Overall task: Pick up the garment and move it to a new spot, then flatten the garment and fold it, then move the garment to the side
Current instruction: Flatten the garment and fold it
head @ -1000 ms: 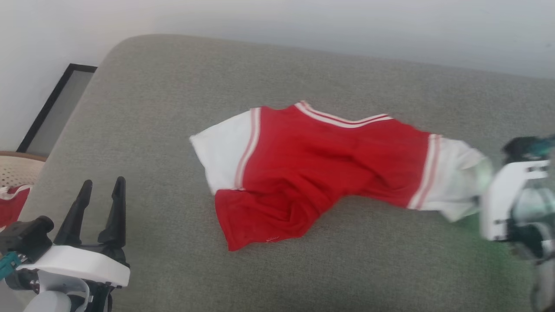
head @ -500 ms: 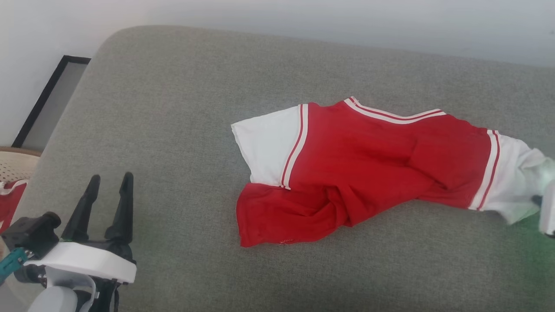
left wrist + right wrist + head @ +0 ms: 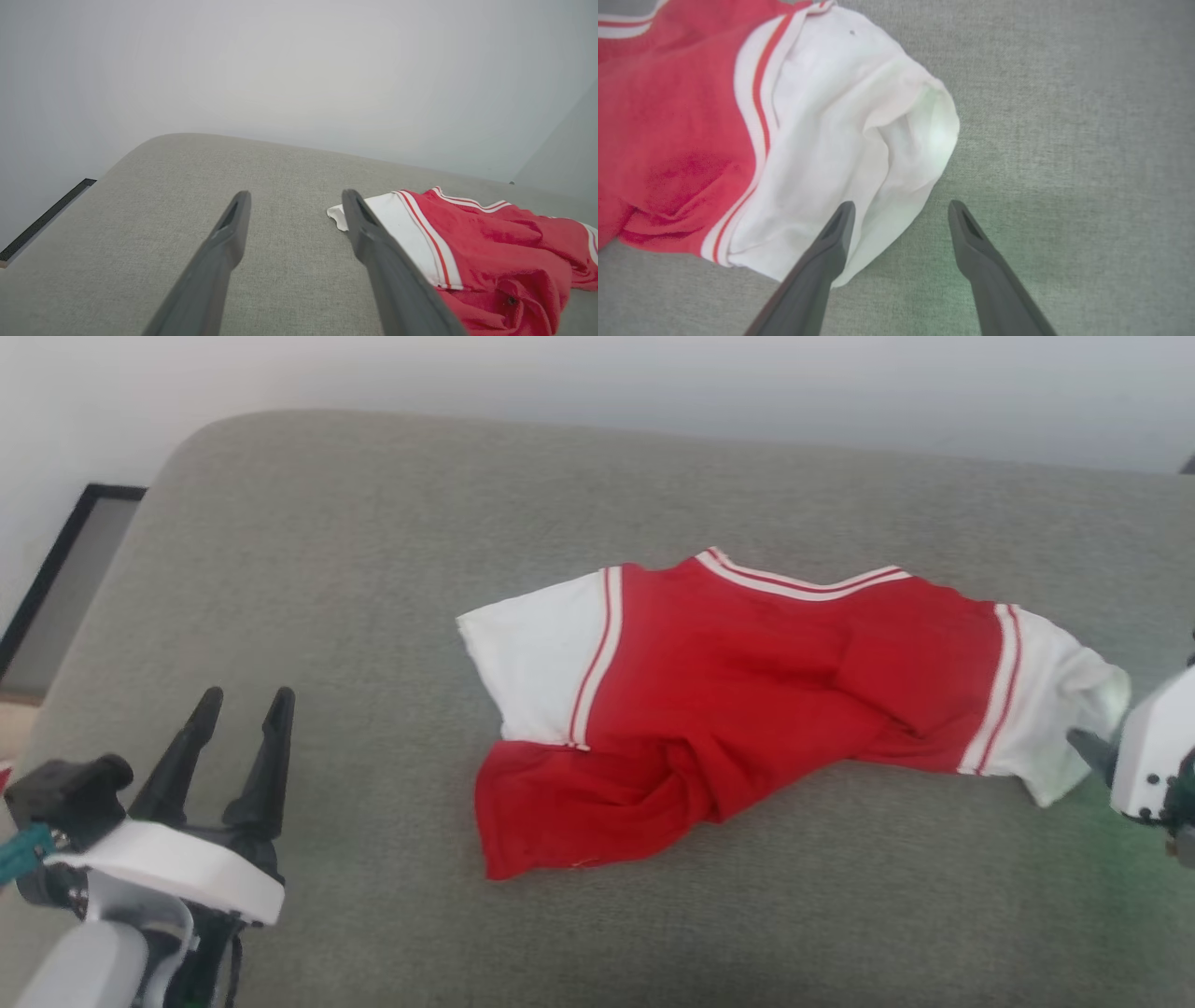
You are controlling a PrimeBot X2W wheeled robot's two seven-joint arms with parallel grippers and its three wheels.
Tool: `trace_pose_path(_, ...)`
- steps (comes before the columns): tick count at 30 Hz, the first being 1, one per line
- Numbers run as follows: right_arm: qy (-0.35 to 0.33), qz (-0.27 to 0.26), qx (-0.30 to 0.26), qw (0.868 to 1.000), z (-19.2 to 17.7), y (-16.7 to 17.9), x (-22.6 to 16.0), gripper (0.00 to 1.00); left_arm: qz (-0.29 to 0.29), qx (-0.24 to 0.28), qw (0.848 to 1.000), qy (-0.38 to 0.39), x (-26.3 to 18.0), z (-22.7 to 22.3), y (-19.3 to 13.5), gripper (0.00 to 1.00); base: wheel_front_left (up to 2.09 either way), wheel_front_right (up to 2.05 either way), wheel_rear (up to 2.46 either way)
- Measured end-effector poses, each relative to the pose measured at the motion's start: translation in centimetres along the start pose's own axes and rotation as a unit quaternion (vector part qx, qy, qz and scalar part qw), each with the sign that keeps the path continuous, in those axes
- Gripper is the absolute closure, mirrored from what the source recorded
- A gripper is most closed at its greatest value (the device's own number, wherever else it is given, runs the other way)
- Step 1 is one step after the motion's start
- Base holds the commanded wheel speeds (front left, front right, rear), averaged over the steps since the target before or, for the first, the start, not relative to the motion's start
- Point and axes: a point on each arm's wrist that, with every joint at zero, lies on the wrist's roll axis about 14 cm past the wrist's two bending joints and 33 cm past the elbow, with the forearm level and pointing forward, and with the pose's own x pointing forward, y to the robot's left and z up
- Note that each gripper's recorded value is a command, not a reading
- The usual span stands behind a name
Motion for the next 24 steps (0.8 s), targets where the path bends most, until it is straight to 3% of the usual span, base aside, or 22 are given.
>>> trace_pose_path(4, -0.056, 0.009, 0.003, 0.998, 1.9, 0.2, -1.6, 0.0, -0.033, 0.008, 0.999, 0.011, 1.5, 0.4, -1.3, 0.0, 0.0, 0.0, 0.0)
trace_pose_path(8, -0.157, 0.015, 0.015, 0.987, 4.5, 0.2, -4.5, 0.0, -0.078, 0.015, 0.996, 0.043, 3.8, 0.6, -3.2, 0.0, 0.0, 0.0, 0.0)
trace_pose_path(16, -0.339, 0.011, 0.025, 0.94, 7.7, 0.4, -10.6, 0.0, -0.139, 0.045, 0.984, 0.106, 8.2, 0.1, -6.5, 0.0, 0.0, 0.0, 0.0)
trace_pose_path(20, -0.391, 0.002, 0.021, 0.92, 8.0, 0.3, -12.8, 0.0, -0.156, 0.06, 0.975, 0.148, 10.3, -0.9, -7.5, 0.0, 0.0, 0.0, 0.0)
trace_pose_path(24, -0.41, -0.007, 0.034, 0.911, 7.5, -0.3, -13.7, 0.0, -0.163, 0.067, 0.962, 0.211, 12.1, -2.9, -8.2, 0.0, 0.0, 0.0, 0.0)
